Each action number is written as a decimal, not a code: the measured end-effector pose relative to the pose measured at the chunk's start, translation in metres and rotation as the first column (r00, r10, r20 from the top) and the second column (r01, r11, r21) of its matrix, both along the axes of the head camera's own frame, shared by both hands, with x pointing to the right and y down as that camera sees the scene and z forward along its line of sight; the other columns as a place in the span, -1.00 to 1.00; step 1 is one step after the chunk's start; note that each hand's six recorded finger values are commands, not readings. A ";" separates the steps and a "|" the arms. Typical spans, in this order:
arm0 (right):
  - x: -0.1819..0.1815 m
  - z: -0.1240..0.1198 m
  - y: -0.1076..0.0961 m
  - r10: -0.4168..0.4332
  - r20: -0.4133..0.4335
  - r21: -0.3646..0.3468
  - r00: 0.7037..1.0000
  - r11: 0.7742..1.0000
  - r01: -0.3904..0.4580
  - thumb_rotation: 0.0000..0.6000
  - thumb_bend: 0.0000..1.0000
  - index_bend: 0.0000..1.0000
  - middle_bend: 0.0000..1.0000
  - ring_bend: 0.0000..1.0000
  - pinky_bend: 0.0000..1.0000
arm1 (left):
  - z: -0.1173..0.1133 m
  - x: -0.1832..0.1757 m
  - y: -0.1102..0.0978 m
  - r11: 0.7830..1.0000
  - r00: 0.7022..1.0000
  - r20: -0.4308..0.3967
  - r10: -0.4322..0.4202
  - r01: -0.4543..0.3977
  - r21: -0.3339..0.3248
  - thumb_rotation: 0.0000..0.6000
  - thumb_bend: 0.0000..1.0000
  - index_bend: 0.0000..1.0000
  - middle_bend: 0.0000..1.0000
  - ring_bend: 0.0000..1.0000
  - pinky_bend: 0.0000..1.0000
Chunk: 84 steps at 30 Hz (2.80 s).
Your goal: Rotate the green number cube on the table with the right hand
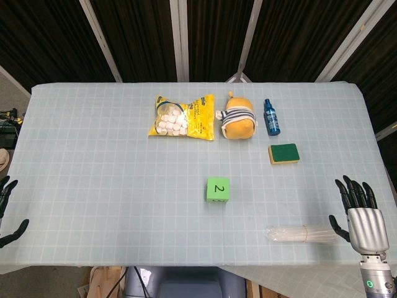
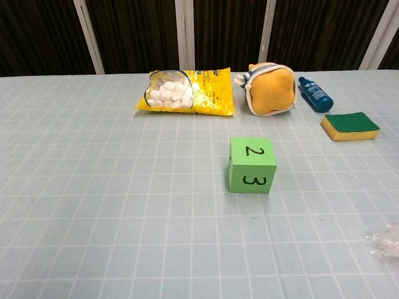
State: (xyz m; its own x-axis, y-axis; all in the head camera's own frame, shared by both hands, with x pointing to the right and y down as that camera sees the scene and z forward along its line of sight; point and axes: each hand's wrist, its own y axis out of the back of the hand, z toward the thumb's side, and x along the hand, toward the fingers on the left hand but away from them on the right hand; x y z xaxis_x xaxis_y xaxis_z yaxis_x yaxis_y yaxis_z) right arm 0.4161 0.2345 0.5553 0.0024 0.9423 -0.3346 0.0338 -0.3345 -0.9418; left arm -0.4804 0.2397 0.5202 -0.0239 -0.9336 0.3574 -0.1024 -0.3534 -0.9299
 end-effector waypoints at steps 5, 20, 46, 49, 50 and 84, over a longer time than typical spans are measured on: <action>0.003 -0.003 0.000 0.010 -0.002 0.007 1.000 1.000 -0.010 1.00 -0.32 -0.84 -0.88 -0.80 -0.88 | 0.000 0.004 0.001 1.000 1.000 0.002 0.013 -0.013 0.003 1.00 -0.28 -0.96 -1.00 -1.00 -1.00; 0.006 -0.006 0.004 0.017 0.007 -0.024 1.000 1.000 -0.017 1.00 -0.32 -0.84 -0.88 -0.80 -0.88 | -0.003 0.003 0.000 1.000 1.000 -0.012 0.009 -0.009 0.012 1.00 -0.28 -0.96 -1.00 -1.00 -1.00; -0.064 0.034 -0.070 -0.190 -0.011 -0.414 0.982 0.895 0.169 1.00 0.28 -0.39 0.76 0.77 0.48 | 0.000 -0.001 -0.001 1.000 1.000 -0.014 -0.009 0.009 0.005 1.00 -0.28 -0.96 -1.00 -1.00 -1.00; -0.079 0.041 -0.077 -0.209 -0.014 -0.452 0.978 0.874 0.180 1.00 0.28 -0.39 0.76 0.77 0.48 | 0.000 -0.002 -0.002 1.000 1.000 -0.014 -0.014 0.014 0.003 1.00 -0.28 -0.96 -1.00 -1.00 -1.00; -0.085 0.043 -0.079 -0.216 -0.014 -0.460 0.976 0.869 0.185 1.00 0.28 -0.39 0.76 0.77 0.48 | 0.000 -0.002 -0.002 1.000 1.000 -0.015 -0.016 0.016 0.002 1.00 -0.28 -0.96 -1.00 -1.00 -1.00; -0.230 0.091 -0.100 -0.305 0.060 -0.586 0.950 0.760 0.281 1.00 0.28 -0.41 0.77 0.77 0.48 | -0.001 -0.011 -0.009 0.999 0.998 -0.018 -0.052 0.052 0.006 1.00 -0.28 -0.96 -1.00 -1.00 -1.00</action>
